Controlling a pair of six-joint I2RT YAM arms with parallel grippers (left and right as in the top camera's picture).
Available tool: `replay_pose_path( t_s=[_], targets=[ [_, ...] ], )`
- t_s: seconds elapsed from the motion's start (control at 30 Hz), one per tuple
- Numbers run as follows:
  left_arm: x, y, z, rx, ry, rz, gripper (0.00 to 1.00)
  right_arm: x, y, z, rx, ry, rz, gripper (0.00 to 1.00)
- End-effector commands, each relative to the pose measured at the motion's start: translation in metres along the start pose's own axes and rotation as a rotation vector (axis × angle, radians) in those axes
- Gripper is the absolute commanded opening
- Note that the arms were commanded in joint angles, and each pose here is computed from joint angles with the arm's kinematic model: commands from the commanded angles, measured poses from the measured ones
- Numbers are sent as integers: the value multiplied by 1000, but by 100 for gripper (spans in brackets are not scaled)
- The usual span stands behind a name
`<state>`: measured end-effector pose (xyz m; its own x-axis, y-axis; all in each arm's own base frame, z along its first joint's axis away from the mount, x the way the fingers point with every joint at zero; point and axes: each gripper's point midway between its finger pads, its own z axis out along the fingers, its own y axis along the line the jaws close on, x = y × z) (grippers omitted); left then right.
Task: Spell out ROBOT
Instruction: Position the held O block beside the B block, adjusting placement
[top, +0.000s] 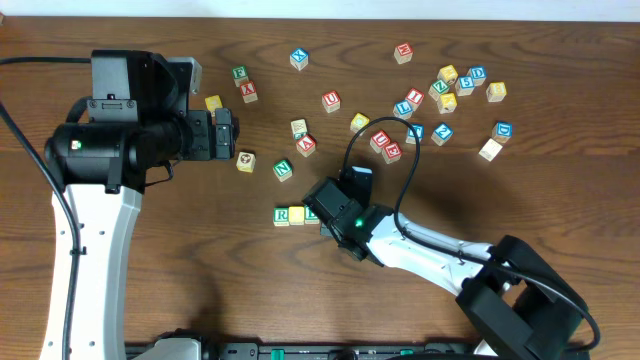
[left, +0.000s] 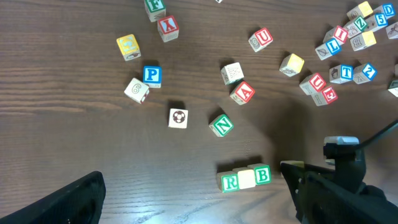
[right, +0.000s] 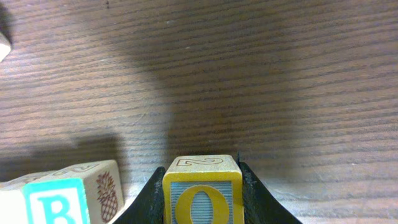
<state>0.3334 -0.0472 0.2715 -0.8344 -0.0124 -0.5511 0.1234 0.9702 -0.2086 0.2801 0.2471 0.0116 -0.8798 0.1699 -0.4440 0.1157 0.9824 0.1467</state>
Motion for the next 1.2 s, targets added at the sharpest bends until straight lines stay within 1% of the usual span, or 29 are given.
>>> replay_pose_path(
  t_s=[0.0,0.8,1.1,1.17],
  targets=[
    [-4,-2,-5,7,-15,19,98,3,-7,10,33,0,-17,1],
    [-4,-2,-5,7,-15,19,98,17,18,12,-72,59,-70,1],
    [-4,-2,-5,7,-15,19,98,19,19,11,-74,62,-75,1],
    [-4,-2,-5,7,-15,19,98,20,19,11,-73,63,-75,2]
  ],
)
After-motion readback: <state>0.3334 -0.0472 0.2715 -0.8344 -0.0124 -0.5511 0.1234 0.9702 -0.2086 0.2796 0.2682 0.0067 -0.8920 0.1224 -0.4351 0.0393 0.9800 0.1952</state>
